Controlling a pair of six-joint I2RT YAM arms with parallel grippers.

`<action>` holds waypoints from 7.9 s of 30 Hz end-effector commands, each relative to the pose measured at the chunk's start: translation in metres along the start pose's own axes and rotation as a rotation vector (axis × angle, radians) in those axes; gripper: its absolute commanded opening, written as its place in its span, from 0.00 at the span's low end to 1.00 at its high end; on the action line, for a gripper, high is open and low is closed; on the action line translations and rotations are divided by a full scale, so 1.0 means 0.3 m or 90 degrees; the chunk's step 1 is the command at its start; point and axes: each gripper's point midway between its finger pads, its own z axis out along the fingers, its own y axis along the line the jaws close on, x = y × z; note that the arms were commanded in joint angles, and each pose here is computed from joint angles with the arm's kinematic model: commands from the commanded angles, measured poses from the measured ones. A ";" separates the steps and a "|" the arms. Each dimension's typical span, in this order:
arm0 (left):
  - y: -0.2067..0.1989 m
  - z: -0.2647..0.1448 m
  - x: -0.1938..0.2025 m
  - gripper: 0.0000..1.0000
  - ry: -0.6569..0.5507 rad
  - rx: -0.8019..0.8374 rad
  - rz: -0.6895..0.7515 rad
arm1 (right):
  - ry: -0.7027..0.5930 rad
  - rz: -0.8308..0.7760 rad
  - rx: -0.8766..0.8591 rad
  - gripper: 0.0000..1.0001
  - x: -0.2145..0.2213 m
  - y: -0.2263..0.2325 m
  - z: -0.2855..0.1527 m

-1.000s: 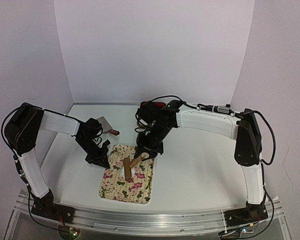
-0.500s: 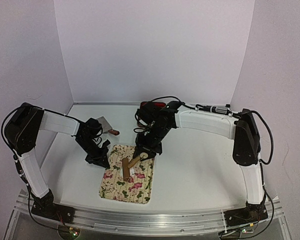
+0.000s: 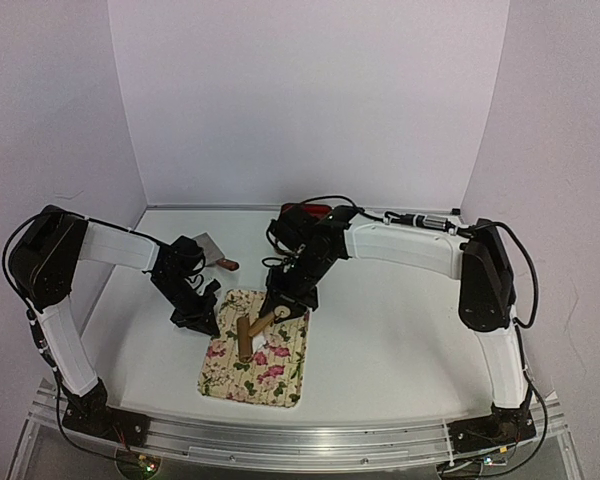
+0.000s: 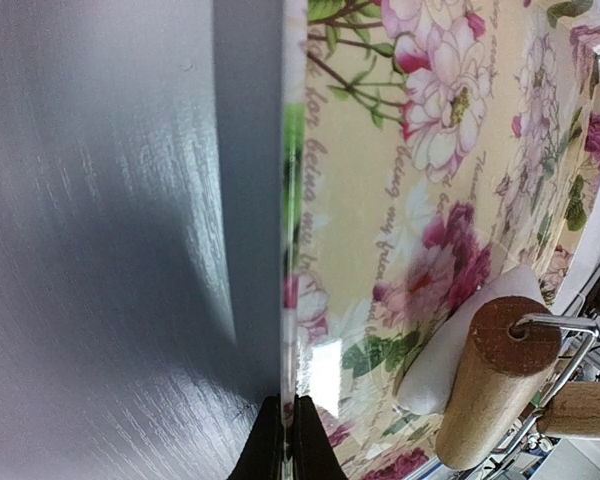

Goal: Roll out the dumpling wrappers from the dough

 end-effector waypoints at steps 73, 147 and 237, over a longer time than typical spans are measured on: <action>0.034 -0.054 -0.028 0.00 -0.070 -0.061 0.020 | -0.099 -0.067 0.192 0.00 -0.015 -0.155 -0.044; -0.099 0.030 0.038 0.00 -0.029 -0.084 0.135 | -0.083 0.075 0.296 0.00 0.152 -0.358 -0.141; -0.080 0.057 0.034 0.00 -0.010 -0.099 0.136 | 0.087 0.092 0.475 0.00 0.216 -0.717 0.235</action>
